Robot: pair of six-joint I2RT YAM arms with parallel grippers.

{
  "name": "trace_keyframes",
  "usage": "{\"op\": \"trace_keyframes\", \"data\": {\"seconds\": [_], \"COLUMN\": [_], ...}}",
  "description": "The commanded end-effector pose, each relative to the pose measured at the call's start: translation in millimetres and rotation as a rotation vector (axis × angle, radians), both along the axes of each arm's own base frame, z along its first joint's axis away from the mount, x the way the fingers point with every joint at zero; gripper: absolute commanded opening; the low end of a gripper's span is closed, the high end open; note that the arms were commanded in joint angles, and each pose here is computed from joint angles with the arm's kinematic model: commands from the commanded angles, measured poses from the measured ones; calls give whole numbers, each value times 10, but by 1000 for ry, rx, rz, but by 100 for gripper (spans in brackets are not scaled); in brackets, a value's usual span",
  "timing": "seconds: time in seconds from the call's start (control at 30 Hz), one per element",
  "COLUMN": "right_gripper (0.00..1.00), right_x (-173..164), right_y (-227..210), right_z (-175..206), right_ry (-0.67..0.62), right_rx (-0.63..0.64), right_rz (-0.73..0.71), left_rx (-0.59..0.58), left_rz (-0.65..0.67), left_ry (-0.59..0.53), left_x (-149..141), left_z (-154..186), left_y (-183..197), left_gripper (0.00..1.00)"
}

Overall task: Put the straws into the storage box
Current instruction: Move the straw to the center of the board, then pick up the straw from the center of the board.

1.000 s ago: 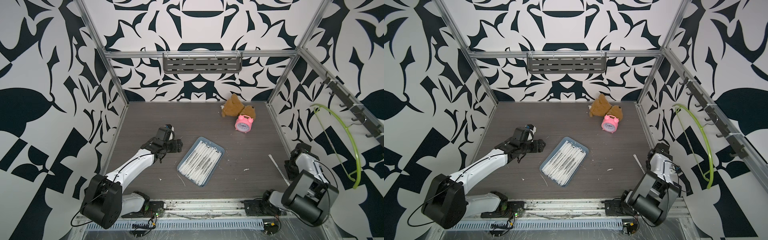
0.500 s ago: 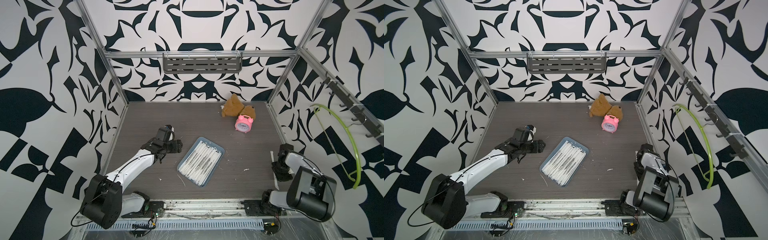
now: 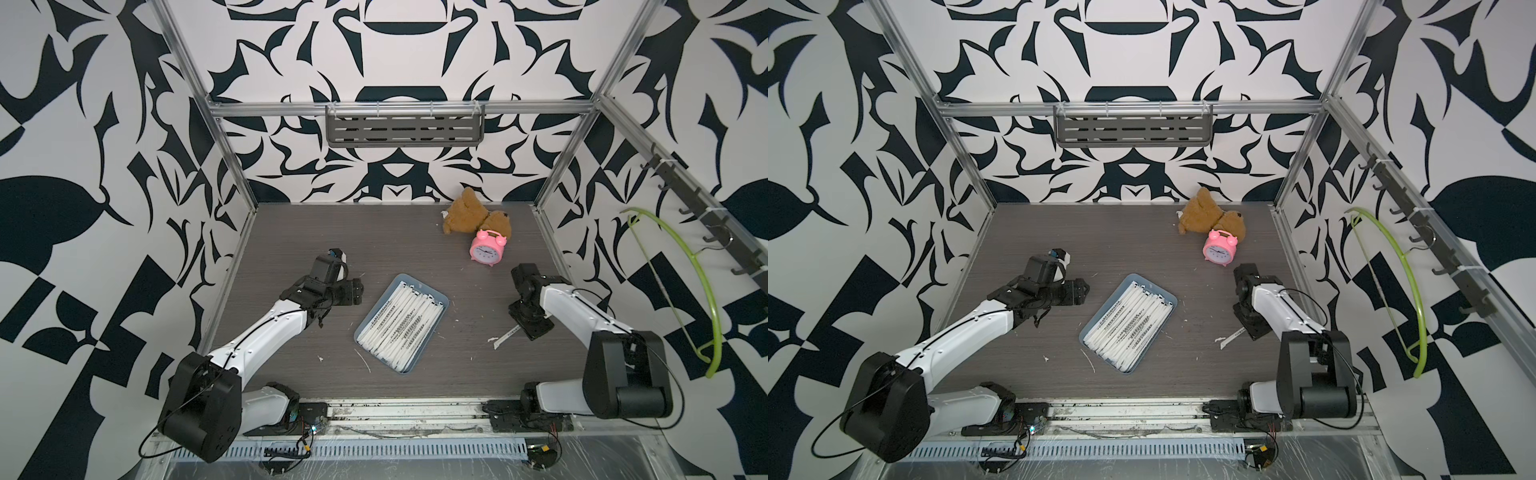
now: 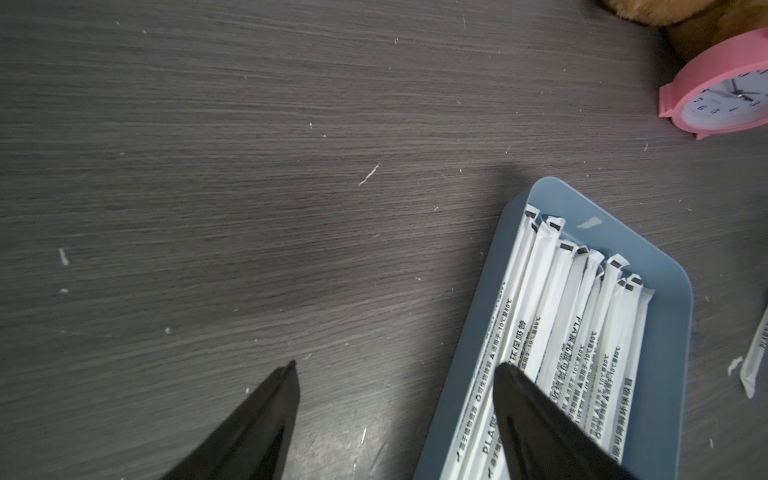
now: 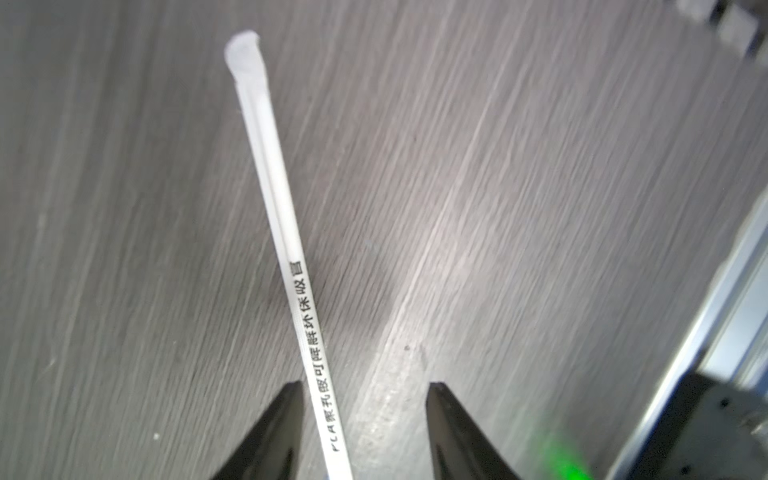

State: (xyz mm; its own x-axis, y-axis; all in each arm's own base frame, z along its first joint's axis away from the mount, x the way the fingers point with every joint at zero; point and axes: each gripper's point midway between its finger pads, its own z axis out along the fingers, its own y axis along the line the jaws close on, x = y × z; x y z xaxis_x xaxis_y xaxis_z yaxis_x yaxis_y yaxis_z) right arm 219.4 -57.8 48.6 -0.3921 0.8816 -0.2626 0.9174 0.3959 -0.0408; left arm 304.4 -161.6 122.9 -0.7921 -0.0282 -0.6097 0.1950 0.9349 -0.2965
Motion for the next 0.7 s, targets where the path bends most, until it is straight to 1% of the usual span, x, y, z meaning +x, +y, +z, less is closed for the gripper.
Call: {"op": "trace_keyframes", "data": {"seconds": [0.0,0.1,0.23,0.4,0.53,0.63,0.67], "right_gripper": [58,57,56,54,46,34,31], "right_x": [167,282,356,389,320,226,205], "right_y": [2,-18,-4,-9,-21,-16,-1], "right_z": [-41,-94,-180,-303,-374,-408,-419], "right_ry": [16,38,22,54,75,87,87], "right_rx": [102,158,215,229,228,225,228], "right_rz": [205,269,286,287,249,214,207], "left_rx": [7,-1,-16,-29,-19,-14,-13], "left_rz": [-9,-19,-5,13,16,18,18], "left_ry": [-5,10,35,47,45,37,36], "left_x": [-18,2,-4,-62,-83,-74,-74], "left_z": [-15,-14,7,1,6,17,21], "left_y": [18,-25,-39,-12,16,26,27], "left_gripper": [81,81,80,80,80,80,80]}}
